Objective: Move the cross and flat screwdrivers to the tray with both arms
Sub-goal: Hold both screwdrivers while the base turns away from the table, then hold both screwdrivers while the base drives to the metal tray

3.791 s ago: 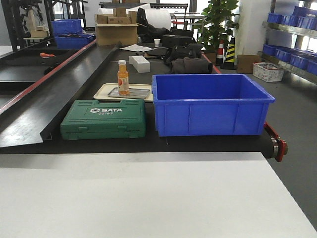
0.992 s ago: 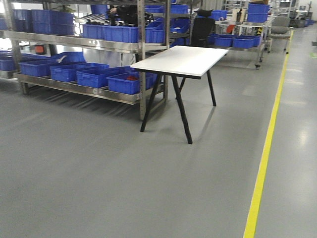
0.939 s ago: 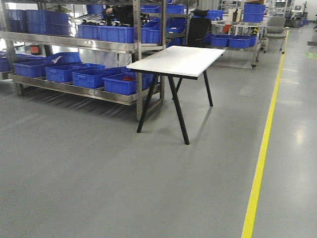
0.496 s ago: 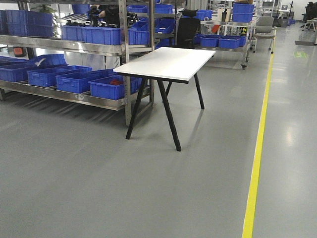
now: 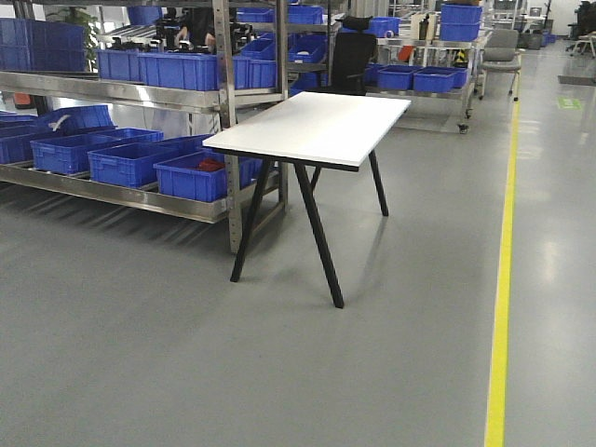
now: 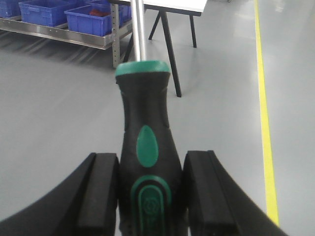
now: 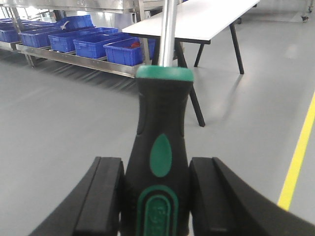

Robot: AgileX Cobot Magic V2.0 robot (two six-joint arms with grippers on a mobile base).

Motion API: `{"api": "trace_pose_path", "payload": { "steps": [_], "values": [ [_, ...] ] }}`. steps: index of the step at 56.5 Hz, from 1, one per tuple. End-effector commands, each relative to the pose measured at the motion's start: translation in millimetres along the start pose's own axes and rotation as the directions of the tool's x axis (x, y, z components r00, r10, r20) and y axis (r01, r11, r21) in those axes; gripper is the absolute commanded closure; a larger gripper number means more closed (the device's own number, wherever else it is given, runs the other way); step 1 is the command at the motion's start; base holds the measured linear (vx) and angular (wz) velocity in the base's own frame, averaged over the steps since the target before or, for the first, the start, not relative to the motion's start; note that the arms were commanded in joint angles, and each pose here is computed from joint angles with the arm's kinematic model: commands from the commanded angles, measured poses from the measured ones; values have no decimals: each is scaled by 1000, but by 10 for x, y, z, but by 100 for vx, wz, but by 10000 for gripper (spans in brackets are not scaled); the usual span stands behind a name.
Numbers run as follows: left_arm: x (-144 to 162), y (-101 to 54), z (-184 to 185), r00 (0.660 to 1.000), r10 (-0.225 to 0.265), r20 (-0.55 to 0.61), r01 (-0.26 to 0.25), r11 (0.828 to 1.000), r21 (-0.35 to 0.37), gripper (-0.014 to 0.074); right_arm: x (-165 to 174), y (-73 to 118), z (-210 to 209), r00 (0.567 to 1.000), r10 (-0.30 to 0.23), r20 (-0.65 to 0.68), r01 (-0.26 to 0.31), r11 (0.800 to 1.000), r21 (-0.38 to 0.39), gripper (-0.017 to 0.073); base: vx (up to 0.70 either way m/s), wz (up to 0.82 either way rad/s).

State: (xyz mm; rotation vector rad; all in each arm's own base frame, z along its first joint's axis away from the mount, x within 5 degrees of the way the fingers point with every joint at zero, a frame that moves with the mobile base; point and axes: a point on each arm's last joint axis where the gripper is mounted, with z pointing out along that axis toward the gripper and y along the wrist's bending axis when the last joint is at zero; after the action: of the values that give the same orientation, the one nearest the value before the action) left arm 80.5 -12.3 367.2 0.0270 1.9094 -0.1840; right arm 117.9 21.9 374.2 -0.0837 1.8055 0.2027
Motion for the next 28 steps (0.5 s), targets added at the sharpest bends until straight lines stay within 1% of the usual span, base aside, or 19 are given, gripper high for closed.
{"api": "trace_pose_path", "payload": {
  "steps": [1, 15, 28],
  "values": [
    [-165, -24, -50, 993, -5, 120, 3, 1000, 18, 592, -189, 15, -48, 992, -6, 129, 7, 1000, -7, 567, 48, 10],
    [-165, -24, -50, 993, -5, 120, 3, 1000, 18, 592, -189, 15, -48, 992, -6, 129, 7, 1000, -7, 567, 47, 20],
    [-165, -24, -50, 993, -5, 120, 3, 1000, 18, 592, -189, 15, -48, 992, -6, 129, 7, 1000, -7, 567, 47, 38]
  ]
}}
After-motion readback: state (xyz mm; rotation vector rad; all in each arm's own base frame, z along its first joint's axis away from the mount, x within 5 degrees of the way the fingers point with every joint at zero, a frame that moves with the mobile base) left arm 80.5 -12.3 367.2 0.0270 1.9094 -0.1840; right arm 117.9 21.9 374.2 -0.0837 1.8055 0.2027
